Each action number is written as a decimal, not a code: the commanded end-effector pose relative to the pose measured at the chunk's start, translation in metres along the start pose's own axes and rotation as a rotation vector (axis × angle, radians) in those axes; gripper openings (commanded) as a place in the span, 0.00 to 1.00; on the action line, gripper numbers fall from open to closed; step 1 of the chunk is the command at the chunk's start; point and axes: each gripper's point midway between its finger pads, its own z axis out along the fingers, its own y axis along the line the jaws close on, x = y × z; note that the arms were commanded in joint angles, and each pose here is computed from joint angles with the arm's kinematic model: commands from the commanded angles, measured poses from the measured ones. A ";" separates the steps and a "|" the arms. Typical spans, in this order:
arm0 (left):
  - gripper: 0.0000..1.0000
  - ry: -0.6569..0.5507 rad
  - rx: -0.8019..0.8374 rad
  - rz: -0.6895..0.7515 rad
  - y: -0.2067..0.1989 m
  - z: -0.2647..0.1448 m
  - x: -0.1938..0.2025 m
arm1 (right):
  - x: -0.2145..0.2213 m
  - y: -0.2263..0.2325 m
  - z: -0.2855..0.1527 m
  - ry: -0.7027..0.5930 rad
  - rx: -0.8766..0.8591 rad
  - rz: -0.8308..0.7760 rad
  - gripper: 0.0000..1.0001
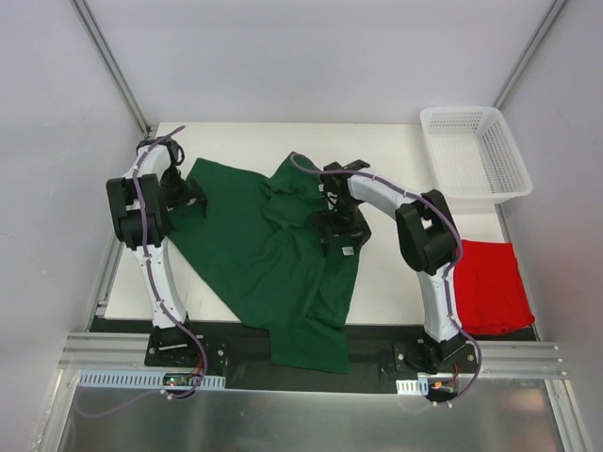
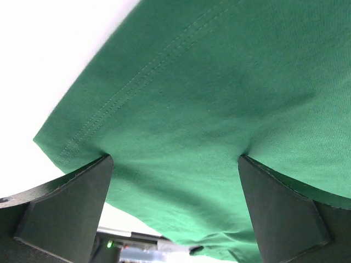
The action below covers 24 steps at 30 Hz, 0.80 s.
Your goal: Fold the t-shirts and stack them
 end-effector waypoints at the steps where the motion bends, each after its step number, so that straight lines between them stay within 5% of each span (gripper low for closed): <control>1: 0.99 0.027 -0.084 -0.003 0.026 0.000 0.004 | 0.007 -0.029 -0.008 0.066 0.097 0.006 0.96; 13: 0.99 0.012 -0.068 -0.005 0.032 -0.011 0.016 | 0.045 -0.085 0.011 0.247 0.269 0.046 0.96; 24: 0.99 0.029 -0.139 -0.098 0.080 -0.011 0.044 | 0.079 -0.106 -0.004 0.337 0.342 0.045 0.96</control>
